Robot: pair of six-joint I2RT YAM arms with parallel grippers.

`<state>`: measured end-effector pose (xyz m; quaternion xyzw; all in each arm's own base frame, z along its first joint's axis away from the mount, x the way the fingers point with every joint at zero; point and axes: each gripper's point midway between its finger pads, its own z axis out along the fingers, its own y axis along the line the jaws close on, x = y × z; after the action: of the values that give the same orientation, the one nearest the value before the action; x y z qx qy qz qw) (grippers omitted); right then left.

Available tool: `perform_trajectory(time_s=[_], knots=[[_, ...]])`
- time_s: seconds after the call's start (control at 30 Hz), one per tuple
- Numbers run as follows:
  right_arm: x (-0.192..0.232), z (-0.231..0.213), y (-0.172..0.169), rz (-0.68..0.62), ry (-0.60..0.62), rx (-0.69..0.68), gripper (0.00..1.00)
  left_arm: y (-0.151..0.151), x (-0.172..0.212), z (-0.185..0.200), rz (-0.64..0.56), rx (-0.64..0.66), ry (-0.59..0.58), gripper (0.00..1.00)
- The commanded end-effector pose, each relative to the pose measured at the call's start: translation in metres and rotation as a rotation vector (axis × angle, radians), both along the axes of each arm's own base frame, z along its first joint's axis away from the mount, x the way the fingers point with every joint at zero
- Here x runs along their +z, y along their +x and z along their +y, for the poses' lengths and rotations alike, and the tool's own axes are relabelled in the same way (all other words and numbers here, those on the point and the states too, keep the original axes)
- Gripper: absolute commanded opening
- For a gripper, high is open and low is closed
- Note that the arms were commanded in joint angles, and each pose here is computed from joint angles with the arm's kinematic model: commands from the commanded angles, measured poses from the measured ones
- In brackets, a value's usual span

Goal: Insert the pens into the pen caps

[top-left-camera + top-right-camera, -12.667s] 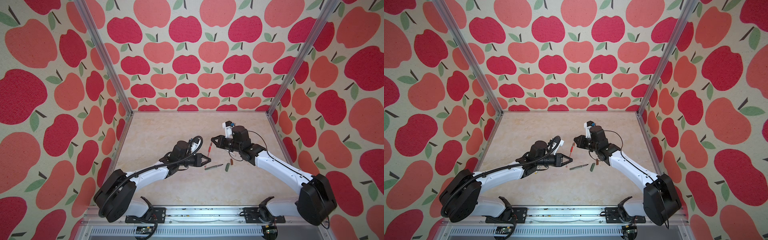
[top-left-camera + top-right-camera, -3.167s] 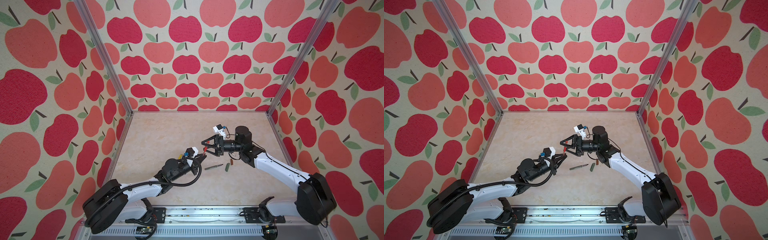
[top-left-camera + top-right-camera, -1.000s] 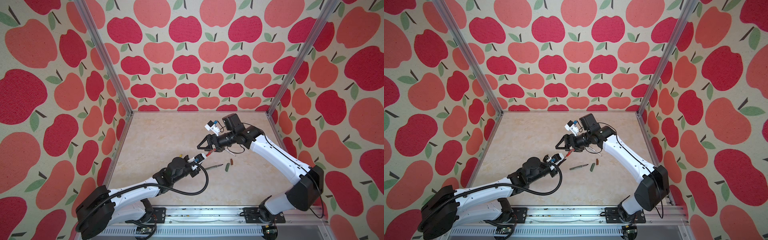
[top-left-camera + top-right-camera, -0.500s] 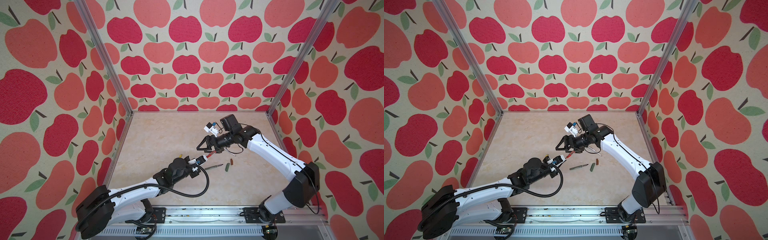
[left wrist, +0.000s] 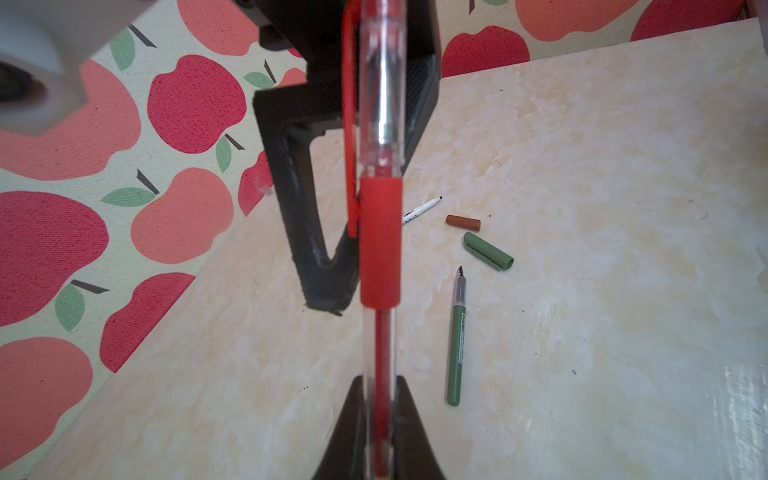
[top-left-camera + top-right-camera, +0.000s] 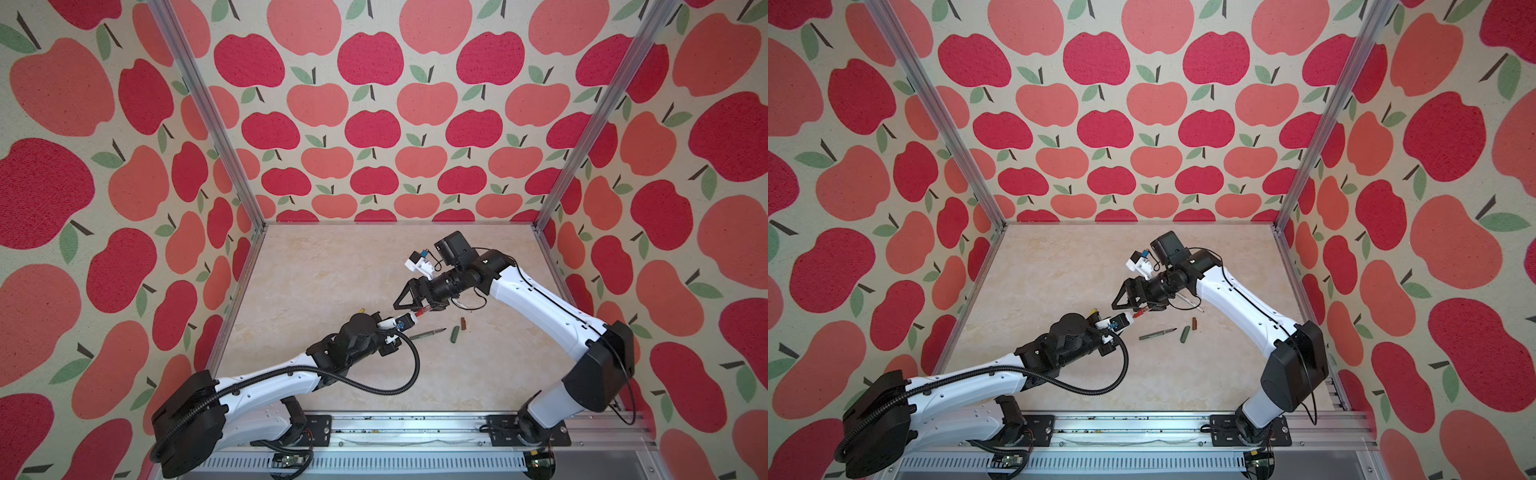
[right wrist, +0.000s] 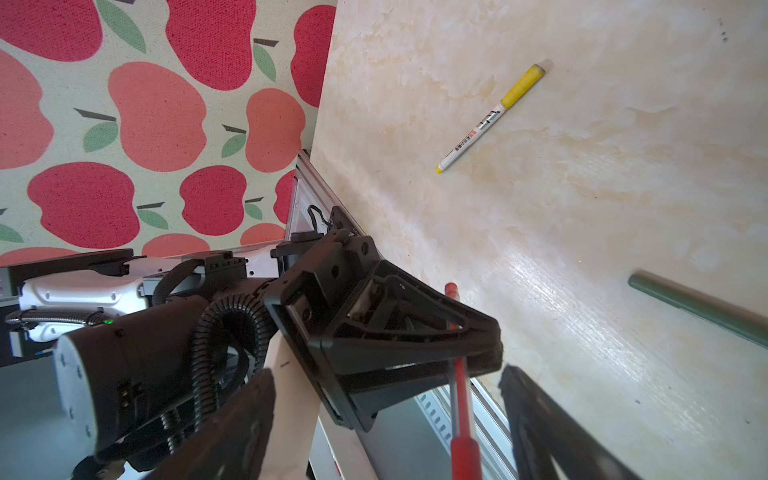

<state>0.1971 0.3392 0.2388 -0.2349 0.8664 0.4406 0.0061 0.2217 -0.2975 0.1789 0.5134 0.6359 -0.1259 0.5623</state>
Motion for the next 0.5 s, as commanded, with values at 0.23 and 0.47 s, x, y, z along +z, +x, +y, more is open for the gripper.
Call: perform_trajectory(time_s=[0.23, 0.47], knots=[[-0.025, 0.013, -0.012, 0.028, -0.028, 0.034, 0.87, 0.001, 0.047, -0.017, -0.089, -0.024, -0.106, 0.0], [-0.039, 0.015, -0.015, 0.056, -0.034, 0.024, 0.87, 0.002, 0.066, -0.017, -0.128, -0.015, -0.176, 0.0]])
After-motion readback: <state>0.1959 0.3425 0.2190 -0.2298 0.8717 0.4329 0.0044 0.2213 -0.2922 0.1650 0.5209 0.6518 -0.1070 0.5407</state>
